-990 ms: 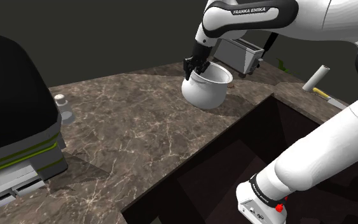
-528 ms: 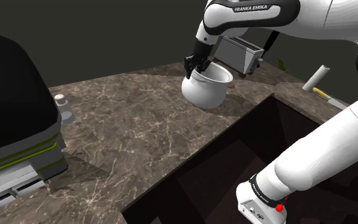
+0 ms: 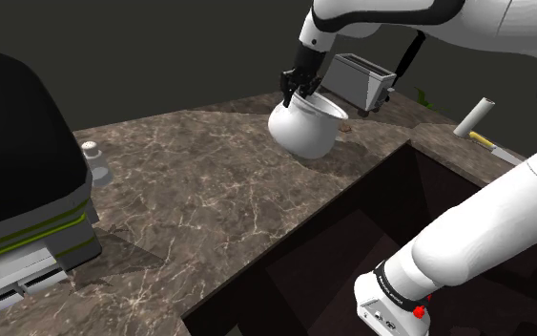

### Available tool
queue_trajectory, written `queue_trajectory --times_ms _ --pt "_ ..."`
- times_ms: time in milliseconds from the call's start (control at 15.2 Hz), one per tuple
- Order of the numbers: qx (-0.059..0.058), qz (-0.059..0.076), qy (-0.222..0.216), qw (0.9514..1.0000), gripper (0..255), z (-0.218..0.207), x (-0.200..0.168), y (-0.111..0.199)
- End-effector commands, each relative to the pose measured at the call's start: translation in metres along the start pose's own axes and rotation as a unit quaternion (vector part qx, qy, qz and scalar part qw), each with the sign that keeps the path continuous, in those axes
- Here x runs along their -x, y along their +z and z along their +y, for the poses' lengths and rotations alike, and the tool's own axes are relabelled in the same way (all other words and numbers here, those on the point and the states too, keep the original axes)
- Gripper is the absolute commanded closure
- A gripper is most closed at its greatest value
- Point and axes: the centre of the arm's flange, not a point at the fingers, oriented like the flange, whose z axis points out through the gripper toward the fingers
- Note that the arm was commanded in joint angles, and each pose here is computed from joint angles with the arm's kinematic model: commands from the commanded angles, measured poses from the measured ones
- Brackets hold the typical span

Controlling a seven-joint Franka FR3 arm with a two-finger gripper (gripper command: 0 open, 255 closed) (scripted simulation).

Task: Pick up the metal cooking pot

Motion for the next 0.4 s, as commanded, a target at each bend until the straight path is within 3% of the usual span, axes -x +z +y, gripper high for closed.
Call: queue_trajectory --times_ms 0,330 --pt "0.0 0.003 -0.001 1.0 255 -0.003 0.0 -0.014" --pt "0.0 0.003 -0.001 1.0 255 -0.004 0.0 -0.031"
